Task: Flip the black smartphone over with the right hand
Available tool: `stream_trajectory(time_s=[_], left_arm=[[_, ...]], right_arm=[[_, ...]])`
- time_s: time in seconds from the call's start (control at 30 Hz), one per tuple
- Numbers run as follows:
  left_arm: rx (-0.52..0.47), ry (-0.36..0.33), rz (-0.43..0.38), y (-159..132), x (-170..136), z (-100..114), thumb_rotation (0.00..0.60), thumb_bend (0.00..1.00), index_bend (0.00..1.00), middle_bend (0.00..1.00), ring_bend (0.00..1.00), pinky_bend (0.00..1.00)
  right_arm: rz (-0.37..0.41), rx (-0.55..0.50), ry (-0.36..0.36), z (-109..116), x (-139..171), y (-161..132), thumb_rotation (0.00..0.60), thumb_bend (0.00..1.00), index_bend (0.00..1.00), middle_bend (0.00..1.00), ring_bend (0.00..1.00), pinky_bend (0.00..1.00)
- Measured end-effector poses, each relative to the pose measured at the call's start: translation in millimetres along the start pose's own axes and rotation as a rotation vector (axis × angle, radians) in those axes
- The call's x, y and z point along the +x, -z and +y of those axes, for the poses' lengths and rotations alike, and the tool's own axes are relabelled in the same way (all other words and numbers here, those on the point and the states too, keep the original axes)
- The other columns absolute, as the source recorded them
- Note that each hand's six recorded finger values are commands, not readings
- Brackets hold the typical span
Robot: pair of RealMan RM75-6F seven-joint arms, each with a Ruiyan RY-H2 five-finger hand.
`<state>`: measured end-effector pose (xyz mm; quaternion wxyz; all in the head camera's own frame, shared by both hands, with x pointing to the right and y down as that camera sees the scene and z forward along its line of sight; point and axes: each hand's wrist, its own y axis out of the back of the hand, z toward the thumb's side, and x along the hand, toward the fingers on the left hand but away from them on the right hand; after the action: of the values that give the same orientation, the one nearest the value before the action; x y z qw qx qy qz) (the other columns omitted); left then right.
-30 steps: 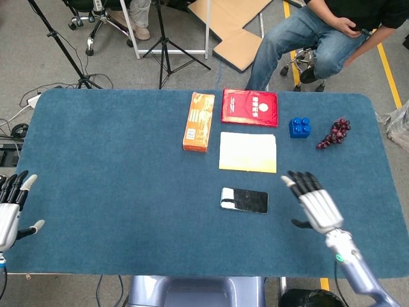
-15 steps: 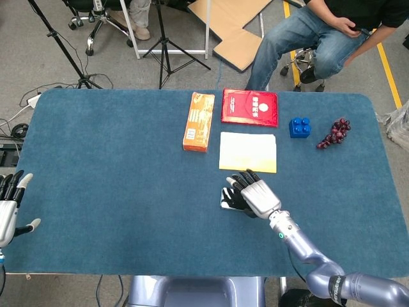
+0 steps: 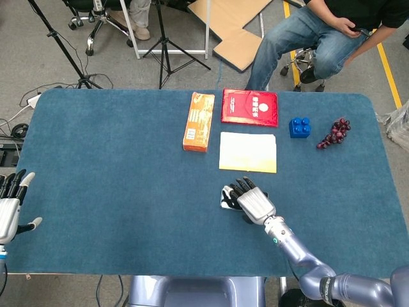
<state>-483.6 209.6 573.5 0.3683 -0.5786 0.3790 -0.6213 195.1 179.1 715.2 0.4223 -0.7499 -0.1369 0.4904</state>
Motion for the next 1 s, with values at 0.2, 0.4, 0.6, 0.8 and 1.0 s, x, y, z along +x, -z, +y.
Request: stream_trajectory(time_s=[0.2,0.4,0.6,0.8,1.0], left_arm=[[-0.003,-0.003,0.001,-0.5,-2.1,0.4,0.6,0.0,0.0,0.0,0.0,0.0],[-0.004,-0.006,0.002,-0.5,-3.0,1.4,0.6,0.0,0.0,0.0,0.0,0.0],[-0.001,-0.007,0.003,-0.3,-3.1,2.0,0.6,0.0,0.0,0.0,0.0,0.0],[0.002,-0.001,0.002,0.0,-3.2,1.6,0.6,0.0,0.0,0.0,0.0,0.0],[0.001,-0.001,0.0,-0.3,-3.5,1.8,0.6,0.0,0.0,0.0,0.0,0.0]], right_arm=[[-0.02,0.045,0.009,-7.1,1.4,12.4,0.6,0.19,0.07,0.11,0.0,0.08],[-0.03,0.037,-0.001,-16.6,3.8,17.1,0.6,0.19,0.07,0.11,0.0,0.08],[-0.037,0.005,-0.006,-18.0,1.6,15.6,0.6,0.19,0.07,0.11,0.0,0.08],[-0.053,0.012,-0.018,-23.2,0.3,20.8,0.6,0.19,0.07,0.11,0.0,0.11],[-0.063,0.027,-0.037,-29.5,1.1,27.1,0.6,0.24,0.11,0.23,0.12,0.24]])
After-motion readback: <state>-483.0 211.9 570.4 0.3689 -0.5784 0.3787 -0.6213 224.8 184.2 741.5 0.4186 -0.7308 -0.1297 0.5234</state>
